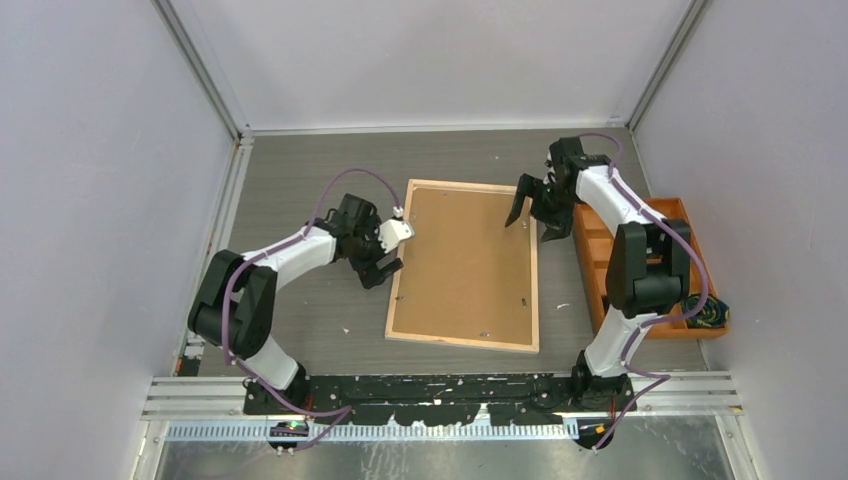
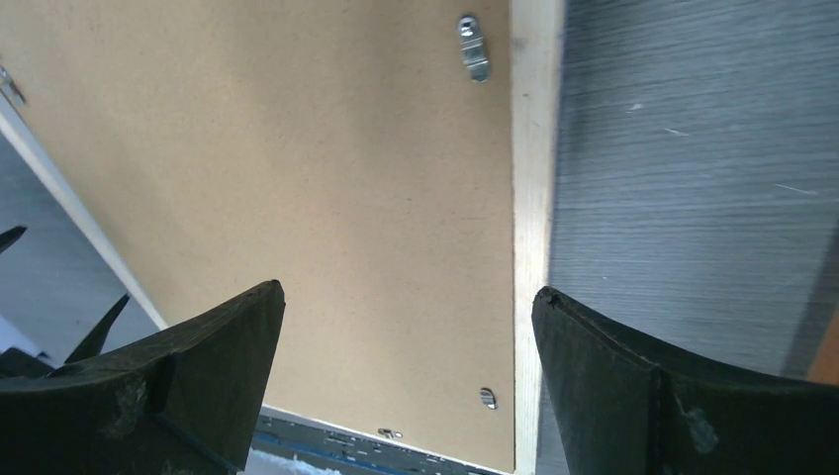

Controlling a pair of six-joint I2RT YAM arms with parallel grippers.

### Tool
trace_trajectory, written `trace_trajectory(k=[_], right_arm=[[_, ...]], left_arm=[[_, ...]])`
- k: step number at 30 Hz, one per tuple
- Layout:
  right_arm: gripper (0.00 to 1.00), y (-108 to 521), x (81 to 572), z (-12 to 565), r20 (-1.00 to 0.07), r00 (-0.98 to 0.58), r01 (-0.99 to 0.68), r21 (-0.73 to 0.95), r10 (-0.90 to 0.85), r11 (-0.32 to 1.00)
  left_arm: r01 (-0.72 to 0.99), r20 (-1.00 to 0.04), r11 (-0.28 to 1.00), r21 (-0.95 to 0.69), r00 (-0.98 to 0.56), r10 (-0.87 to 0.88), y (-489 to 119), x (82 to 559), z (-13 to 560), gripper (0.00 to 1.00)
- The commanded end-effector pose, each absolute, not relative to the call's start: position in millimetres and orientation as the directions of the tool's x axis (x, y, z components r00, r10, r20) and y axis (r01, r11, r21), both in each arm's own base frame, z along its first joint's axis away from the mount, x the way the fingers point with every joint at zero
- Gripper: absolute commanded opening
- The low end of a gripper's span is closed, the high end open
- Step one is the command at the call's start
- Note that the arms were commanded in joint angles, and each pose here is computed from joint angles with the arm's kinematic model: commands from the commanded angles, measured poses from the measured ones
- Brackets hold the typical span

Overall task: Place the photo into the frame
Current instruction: Install the photo frame at the center of the board.

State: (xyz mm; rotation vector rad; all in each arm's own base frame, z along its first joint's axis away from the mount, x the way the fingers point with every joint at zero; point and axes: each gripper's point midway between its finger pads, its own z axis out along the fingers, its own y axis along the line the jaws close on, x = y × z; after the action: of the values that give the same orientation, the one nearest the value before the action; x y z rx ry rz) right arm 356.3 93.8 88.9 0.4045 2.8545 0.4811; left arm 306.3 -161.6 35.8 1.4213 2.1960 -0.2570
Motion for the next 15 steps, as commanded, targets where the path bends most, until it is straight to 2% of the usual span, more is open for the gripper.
trace_trajectory(k=[1, 4, 7, 9, 12, 13, 14, 15], right_arm=[[1.00, 78.0, 375.5, 137.6, -0.337, -0.867, 0.267, 0.307, 0.366, 0.914], [1.00, 81.7, 380.7, 162.5, -0.419, -0.820, 0.268, 0.323, 0.391, 0.908], [1.00, 95.9, 394.9, 196.9, -0.487, -0.716, 0.262, 0.476, 0.500, 0.839], [1.00, 110.6, 398.4, 214.4, -0.472, -0.714, 0.168, 0.602, 0.517, 0.781], [1.00, 128.4, 397.7, 214.0, -0.368, -0.722, 0.147, 0.746, 0.586, 0.649], [1.00, 137.9, 397.9, 216.8, -0.373, -0.714, 0.136, 0.756, 0.592, 0.640], [0.96, 160.0, 388.2, 217.0, -0.410, -0.734, 0.105, 0.718, 0.540, 0.688], [0.88, 179.3, 378.4, 217.0, -0.473, -0.749, 0.059, 0.650, 0.464, 0.757]], left_arm=[[0.881, -0.566, 0.452, 0.139, -0.304, 0.766, -163.0, 319.7, 65.2, 1.00], [0.878, -0.576, 0.462, 0.121, -0.317, 0.753, -160.0, 319.6, 71.8, 1.00], [0.881, -0.591, 0.463, 0.098, -0.323, 0.739, -160.6, 315.8, 77.4, 1.00], [0.883, -0.596, 0.464, 0.078, -0.331, 0.731, -162.4, 312.0, 77.5, 1.00], [0.875, -0.600, 0.483, 0.042, -0.364, 0.712, -165.2, 309.0, 75.5, 1.00], [0.871, -0.602, 0.491, 0.027, -0.378, 0.704, -166.5, 308.6, 75.0, 1.00], [0.865, -0.604, 0.502, 0.018, -0.391, 0.695, -167.9, 310.0, 75.1, 1.00], [0.856, -0.604, 0.517, 0.003, -0.411, 0.683, -168.9, 310.8, 74.9, 1.00]])
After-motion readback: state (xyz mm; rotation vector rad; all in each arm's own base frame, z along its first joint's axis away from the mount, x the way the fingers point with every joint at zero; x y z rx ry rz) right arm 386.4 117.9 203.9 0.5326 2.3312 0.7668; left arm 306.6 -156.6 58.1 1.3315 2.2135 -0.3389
